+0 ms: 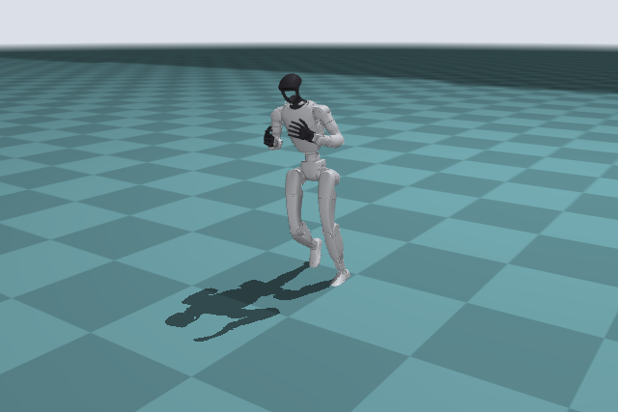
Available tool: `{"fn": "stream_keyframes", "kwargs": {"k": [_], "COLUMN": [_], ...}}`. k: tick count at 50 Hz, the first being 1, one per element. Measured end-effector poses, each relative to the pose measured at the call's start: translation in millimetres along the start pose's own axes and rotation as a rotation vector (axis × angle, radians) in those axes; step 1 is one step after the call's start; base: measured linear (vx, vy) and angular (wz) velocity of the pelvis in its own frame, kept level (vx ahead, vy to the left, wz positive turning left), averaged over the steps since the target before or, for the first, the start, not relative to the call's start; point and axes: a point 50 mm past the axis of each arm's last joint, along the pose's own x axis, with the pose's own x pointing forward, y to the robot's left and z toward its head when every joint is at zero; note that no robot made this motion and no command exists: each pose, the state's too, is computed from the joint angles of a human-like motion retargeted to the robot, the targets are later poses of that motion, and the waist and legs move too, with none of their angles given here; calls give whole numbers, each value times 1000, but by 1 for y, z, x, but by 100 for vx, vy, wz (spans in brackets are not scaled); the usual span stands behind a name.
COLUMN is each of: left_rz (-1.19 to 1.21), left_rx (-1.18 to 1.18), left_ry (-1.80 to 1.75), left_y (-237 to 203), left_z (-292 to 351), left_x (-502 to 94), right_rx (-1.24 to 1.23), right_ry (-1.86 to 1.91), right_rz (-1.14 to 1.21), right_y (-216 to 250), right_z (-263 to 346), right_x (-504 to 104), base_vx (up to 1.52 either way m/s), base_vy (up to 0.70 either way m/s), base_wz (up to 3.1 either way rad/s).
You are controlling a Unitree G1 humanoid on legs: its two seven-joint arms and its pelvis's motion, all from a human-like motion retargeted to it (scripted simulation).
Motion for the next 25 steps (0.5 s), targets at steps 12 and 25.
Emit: {"fn": "stream_keyframes", "kwargs": {"k": [12,25], "left_rz": [-215,371], "left_rx": [9,-14], "left_ry": [27,533], "left_y": [-23,67], "left_z": [0,-34], "left_x": [-37,-148], "right_rx": [206,187], "right_ry": [180,-112], "right_rz": [162,171], "right_y": [-16,32], "right_z": [4,15], "right_x": [-61,25], "base_vx": [66,61], "base_vy": [-13,-10], "base_wz": [-134,-212]}}
